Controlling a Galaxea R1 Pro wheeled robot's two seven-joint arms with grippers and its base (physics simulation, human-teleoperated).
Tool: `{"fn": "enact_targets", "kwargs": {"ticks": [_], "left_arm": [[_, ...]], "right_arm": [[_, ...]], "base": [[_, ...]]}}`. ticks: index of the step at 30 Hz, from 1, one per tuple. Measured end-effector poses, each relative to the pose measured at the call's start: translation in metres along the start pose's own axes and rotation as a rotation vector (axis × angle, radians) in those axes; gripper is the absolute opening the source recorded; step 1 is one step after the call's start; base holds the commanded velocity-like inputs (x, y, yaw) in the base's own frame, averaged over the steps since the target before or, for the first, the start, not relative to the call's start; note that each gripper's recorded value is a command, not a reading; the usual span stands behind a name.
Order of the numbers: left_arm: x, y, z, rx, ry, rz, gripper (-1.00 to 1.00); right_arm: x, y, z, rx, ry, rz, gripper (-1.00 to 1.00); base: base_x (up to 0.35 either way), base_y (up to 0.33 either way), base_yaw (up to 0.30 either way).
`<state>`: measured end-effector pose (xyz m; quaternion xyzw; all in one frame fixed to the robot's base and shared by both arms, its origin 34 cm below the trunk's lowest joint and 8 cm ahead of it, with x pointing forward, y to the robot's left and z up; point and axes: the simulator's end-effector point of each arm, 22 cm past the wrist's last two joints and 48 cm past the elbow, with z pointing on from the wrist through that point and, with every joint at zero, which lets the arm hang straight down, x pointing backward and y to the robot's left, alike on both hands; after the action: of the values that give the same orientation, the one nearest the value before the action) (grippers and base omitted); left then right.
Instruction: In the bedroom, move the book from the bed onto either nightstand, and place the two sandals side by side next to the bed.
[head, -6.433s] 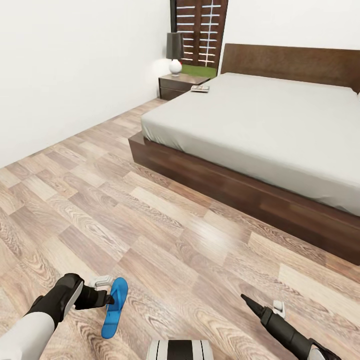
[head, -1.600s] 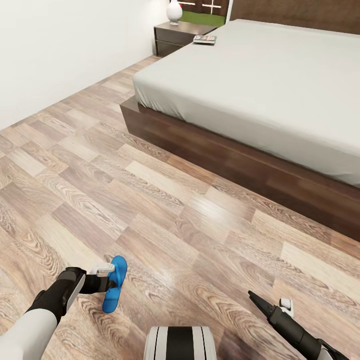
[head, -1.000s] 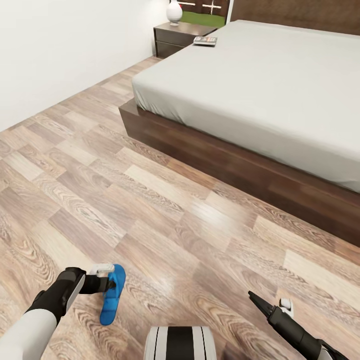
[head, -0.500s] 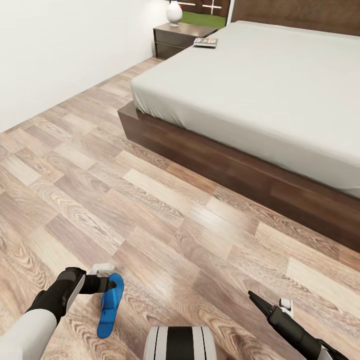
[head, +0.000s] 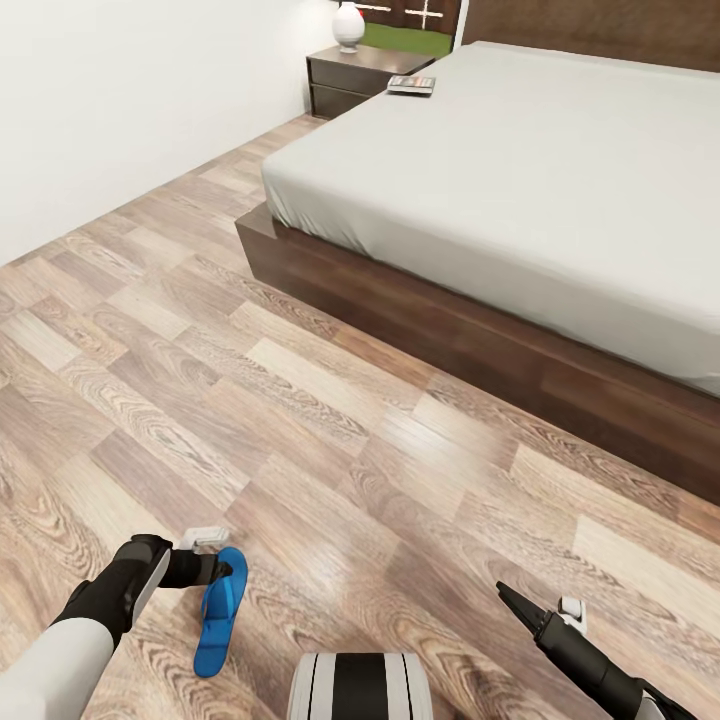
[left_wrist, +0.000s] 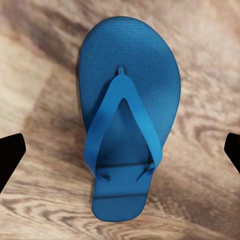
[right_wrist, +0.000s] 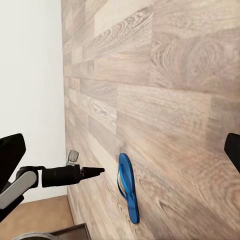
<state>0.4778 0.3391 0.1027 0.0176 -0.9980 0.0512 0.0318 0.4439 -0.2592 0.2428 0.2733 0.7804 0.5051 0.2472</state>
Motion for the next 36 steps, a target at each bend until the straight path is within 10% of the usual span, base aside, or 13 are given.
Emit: {"fn": "enact_targets", "kwargs": {"ticks": [36], "left_arm": [[0.030,0.005,0.033,-0.006,0.079,-0.005,1.00]], "right_arm": [[0.018,-0.030,-0.003,0.052,0.027,0.051,1.00]], "base": [[0.000,0.000,0.000]]}}
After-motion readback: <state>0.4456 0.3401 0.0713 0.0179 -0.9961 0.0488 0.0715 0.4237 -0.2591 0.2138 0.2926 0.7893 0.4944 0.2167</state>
